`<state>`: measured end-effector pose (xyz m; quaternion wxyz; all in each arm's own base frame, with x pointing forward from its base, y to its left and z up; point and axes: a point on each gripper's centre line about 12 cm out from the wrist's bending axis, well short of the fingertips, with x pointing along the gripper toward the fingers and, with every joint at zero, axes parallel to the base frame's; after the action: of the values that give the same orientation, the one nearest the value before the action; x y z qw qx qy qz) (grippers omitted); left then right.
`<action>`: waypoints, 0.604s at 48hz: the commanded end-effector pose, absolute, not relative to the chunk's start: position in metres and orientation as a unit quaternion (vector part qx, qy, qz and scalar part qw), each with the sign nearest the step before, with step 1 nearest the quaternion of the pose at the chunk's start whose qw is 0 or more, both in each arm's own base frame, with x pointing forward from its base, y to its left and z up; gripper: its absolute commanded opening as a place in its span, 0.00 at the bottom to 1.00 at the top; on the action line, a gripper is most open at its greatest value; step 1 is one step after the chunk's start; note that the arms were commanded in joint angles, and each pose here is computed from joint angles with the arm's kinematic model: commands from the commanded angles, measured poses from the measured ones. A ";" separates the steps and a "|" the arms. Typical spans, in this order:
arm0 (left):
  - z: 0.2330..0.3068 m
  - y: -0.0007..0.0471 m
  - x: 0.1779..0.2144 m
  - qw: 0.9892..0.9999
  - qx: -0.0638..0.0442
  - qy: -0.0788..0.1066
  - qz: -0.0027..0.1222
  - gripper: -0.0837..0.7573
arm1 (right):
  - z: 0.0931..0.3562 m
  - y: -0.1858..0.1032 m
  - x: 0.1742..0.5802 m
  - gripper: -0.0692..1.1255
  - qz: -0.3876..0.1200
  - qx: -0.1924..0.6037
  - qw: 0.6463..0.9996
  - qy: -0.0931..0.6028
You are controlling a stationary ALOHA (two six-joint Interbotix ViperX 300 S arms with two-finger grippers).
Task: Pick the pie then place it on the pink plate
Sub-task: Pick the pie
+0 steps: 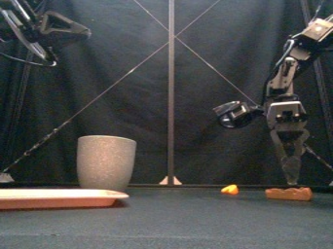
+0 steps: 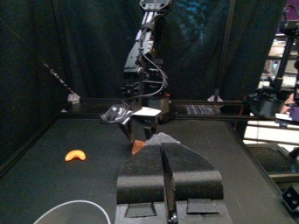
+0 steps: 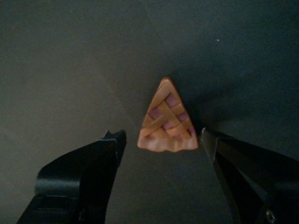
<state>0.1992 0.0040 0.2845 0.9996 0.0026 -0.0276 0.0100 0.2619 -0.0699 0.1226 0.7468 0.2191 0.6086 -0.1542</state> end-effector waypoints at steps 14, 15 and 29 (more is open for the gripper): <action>0.2873 0.0050 0.2003 0.999 0.002 -0.031 0.013 0.09 | 0.103 -0.073 0.272 0.90 -0.153 0.205 0.729 0.635; 0.2873 0.0050 0.2003 0.999 0.002 -0.031 0.013 0.09 | 0.102 -0.073 0.272 0.89 -0.153 0.204 0.728 0.636; 0.2829 0.0053 0.1996 1.000 0.002 -0.026 0.013 0.09 | 0.101 -0.073 0.271 0.76 -0.153 0.204 0.729 0.635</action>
<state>0.1981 0.0049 0.2785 0.9997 0.0018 -0.0207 0.0125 0.2689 -0.0724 0.0987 0.7240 0.2021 0.6416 -0.1526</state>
